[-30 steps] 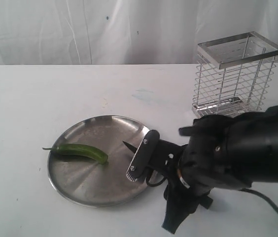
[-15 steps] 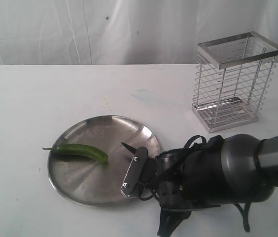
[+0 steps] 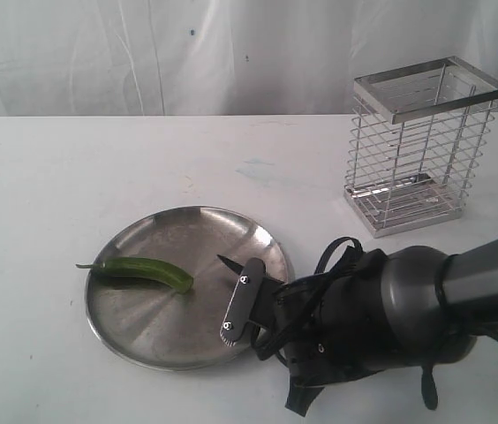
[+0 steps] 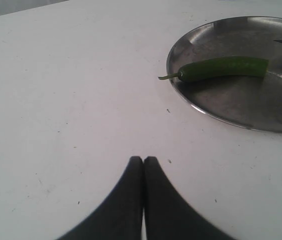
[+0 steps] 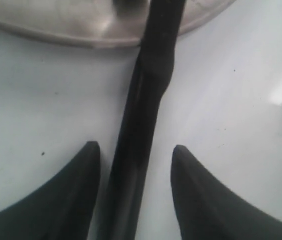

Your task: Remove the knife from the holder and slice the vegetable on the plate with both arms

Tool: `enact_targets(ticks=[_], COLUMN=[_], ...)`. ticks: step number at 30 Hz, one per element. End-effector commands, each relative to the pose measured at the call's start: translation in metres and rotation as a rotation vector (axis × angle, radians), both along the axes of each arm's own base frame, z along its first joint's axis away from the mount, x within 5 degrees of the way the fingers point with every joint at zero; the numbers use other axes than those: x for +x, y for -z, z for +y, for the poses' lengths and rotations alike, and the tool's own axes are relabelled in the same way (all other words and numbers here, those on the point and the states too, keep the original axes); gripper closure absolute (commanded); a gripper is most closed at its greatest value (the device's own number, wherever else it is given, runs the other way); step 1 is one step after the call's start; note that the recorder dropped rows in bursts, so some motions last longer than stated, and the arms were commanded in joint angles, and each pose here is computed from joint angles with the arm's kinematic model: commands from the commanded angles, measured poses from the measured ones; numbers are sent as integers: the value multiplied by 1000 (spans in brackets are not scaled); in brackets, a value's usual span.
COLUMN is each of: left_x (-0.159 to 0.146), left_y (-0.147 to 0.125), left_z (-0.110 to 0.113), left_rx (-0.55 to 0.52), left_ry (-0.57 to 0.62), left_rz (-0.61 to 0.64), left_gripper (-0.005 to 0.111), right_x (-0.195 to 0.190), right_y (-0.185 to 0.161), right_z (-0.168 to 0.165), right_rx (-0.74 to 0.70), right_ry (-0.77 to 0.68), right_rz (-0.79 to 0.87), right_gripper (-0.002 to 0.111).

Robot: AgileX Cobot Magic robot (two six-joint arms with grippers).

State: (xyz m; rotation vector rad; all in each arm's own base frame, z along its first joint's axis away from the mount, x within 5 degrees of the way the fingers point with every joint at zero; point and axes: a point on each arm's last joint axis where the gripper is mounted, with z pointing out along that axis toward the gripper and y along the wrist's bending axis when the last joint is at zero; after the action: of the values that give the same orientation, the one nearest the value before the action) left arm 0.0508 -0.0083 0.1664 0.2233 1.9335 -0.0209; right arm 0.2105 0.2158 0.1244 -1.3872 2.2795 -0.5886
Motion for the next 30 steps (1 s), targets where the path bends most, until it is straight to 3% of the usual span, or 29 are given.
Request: enact_targets(ticks=[1, 8, 18, 30], left_x=[0, 0, 0, 0], left_y=[1, 1, 1, 1], left_z=[0, 0, 0, 0], left_rx=[-11, -11, -11, -11], left_ry=[-1, -1, -1, -1], left_rz=[-2, -2, -2, -2], left_gripper=[107, 107, 107, 107], right_x=[-1, -2, -3, -7], right_y=[14, 23, 25, -13], right_z=[0, 1, 1, -2], right_rx=[-4, -7, -4, 86], right_ry=[11, 19, 31, 64], right_rz=[27, 44, 55, 30], right_gripper=[64, 66, 94, 97])
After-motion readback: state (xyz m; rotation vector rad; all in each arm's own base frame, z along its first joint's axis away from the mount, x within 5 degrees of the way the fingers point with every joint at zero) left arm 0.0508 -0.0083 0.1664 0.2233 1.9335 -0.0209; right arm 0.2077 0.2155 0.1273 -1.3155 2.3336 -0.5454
